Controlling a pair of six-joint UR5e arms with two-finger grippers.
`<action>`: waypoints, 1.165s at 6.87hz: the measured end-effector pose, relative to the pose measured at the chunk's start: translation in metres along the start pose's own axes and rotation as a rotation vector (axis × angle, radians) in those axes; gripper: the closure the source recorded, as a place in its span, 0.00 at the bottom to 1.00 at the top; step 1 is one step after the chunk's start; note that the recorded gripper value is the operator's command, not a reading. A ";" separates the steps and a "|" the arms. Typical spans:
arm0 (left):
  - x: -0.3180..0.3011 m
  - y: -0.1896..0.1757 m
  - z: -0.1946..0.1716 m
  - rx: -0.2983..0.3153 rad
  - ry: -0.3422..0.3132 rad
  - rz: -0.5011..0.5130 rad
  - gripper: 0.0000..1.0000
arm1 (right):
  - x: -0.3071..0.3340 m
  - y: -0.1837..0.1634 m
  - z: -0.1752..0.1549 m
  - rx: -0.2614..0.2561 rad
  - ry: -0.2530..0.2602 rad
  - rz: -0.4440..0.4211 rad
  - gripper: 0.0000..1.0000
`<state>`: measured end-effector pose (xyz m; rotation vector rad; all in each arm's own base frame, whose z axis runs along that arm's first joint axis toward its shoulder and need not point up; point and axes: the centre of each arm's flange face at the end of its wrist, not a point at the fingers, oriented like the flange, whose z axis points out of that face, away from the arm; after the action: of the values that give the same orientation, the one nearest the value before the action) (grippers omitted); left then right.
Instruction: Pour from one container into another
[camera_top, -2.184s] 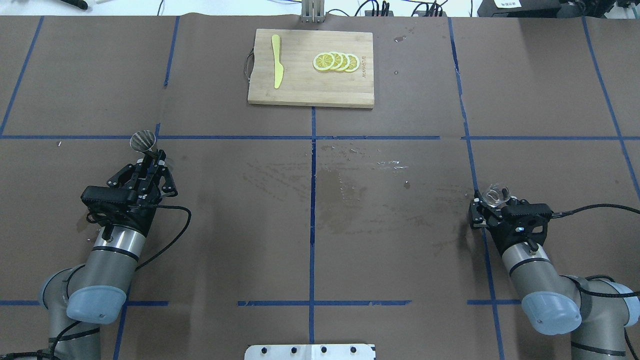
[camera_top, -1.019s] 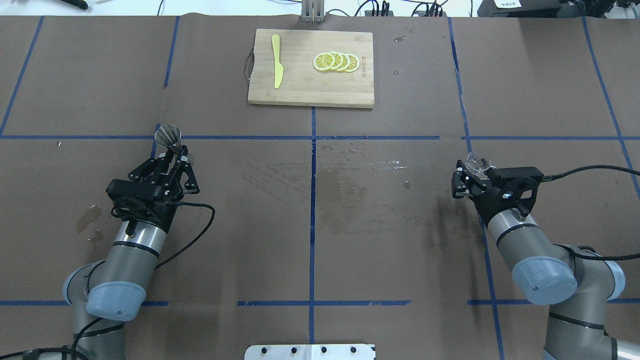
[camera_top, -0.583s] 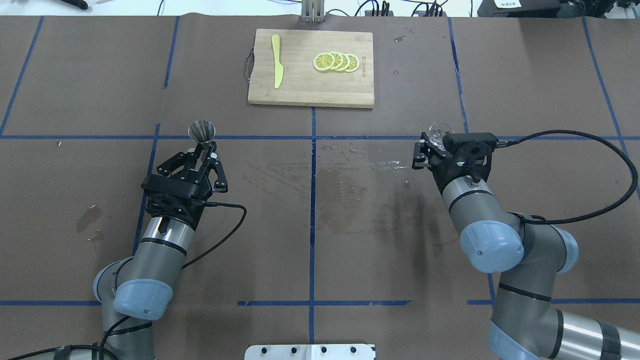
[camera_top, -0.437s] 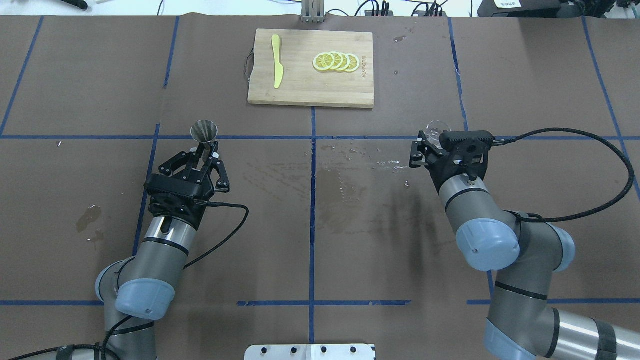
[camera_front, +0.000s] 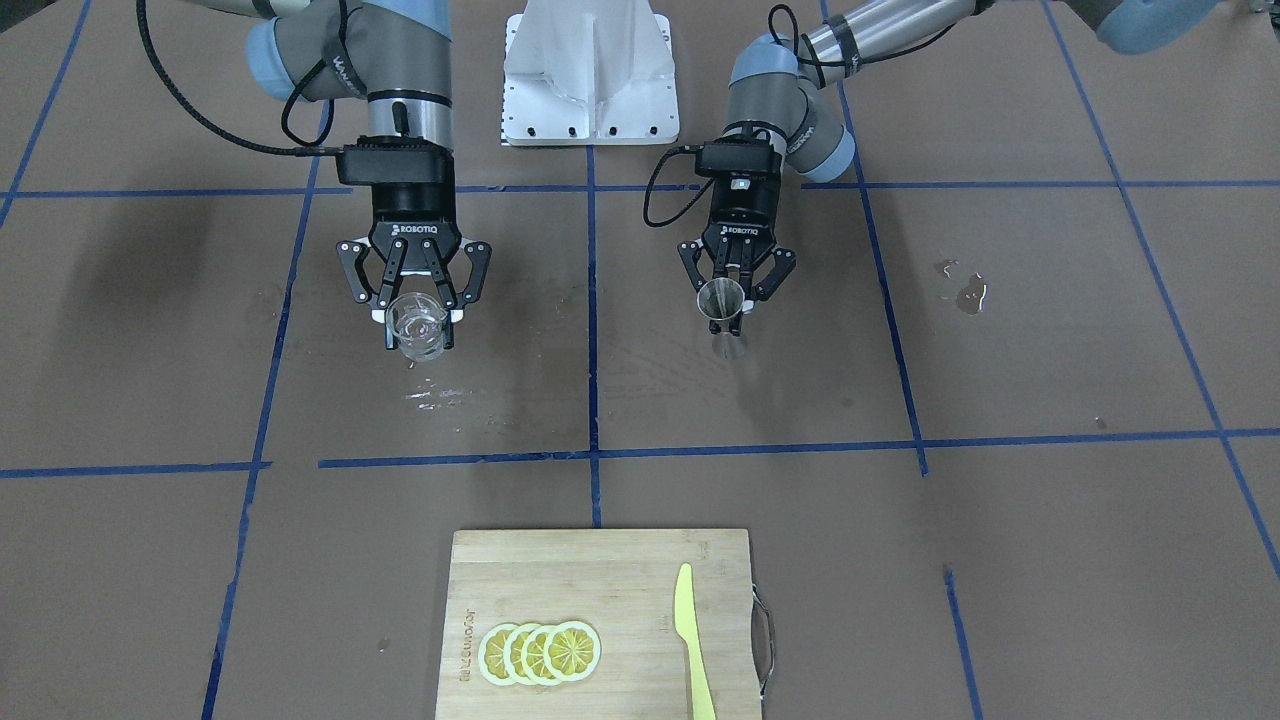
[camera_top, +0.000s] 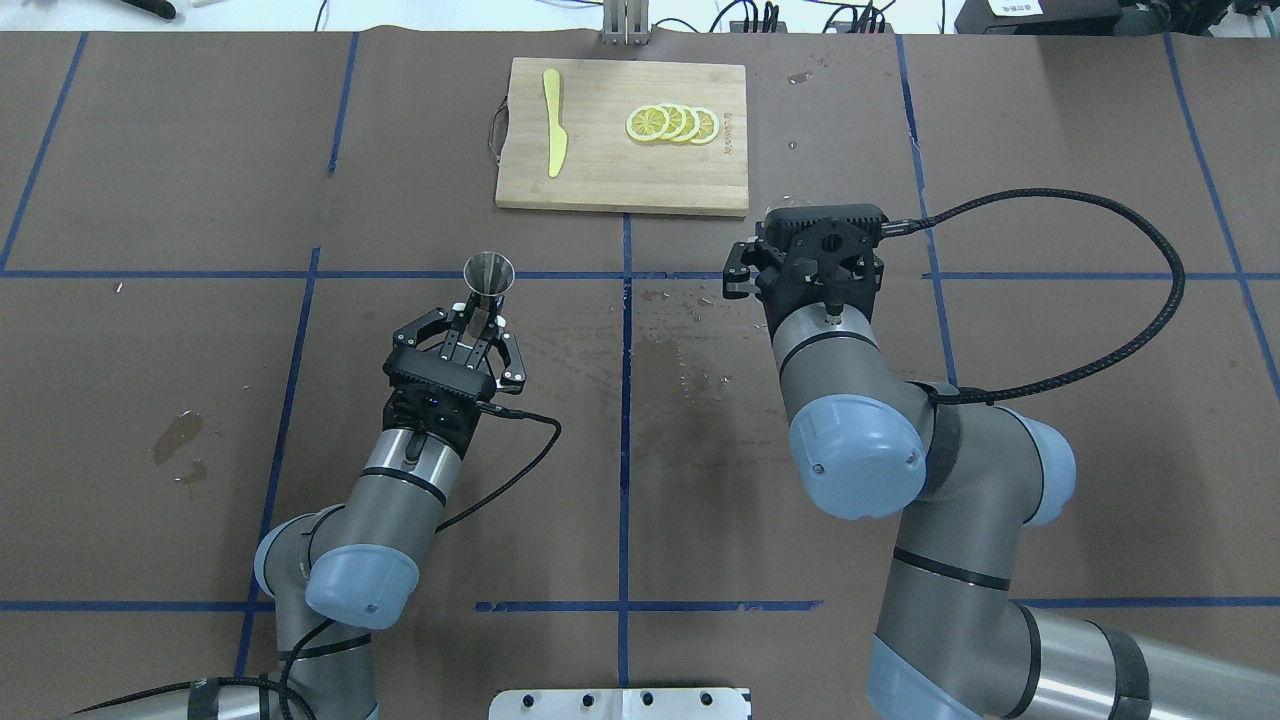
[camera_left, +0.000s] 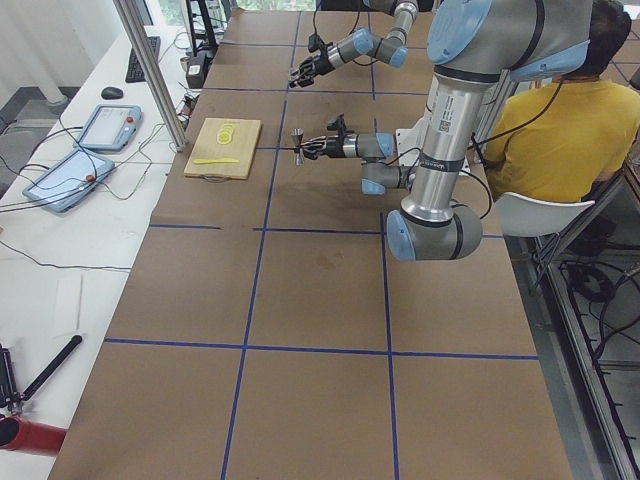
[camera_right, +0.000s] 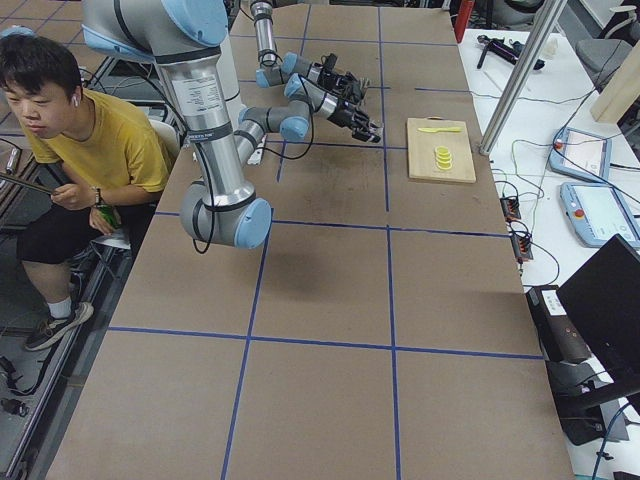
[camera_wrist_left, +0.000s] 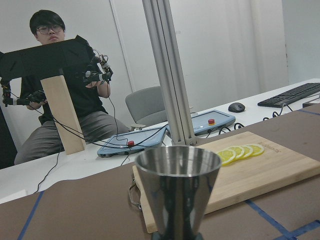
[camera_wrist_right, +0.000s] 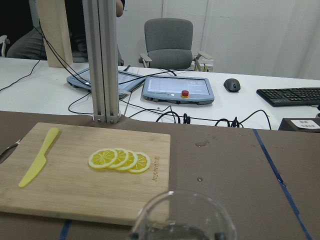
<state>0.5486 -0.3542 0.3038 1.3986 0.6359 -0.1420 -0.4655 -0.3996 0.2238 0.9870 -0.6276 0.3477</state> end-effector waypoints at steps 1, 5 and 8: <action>0.011 -0.008 0.005 -0.013 0.012 0.008 1.00 | -0.014 -0.007 -0.009 -0.009 0.003 -0.013 0.79; 0.052 -0.026 0.022 -0.049 0.042 0.027 1.00 | -0.058 -0.024 -0.024 -0.039 0.032 -0.127 0.80; 0.081 -0.032 0.033 -0.065 0.040 0.047 1.00 | -0.079 -0.027 -0.018 -0.041 0.038 -0.181 0.81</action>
<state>0.6117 -0.3696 0.2373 1.3554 0.6349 -0.0560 -0.5062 -0.3979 0.1487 0.9870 -0.5046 0.1926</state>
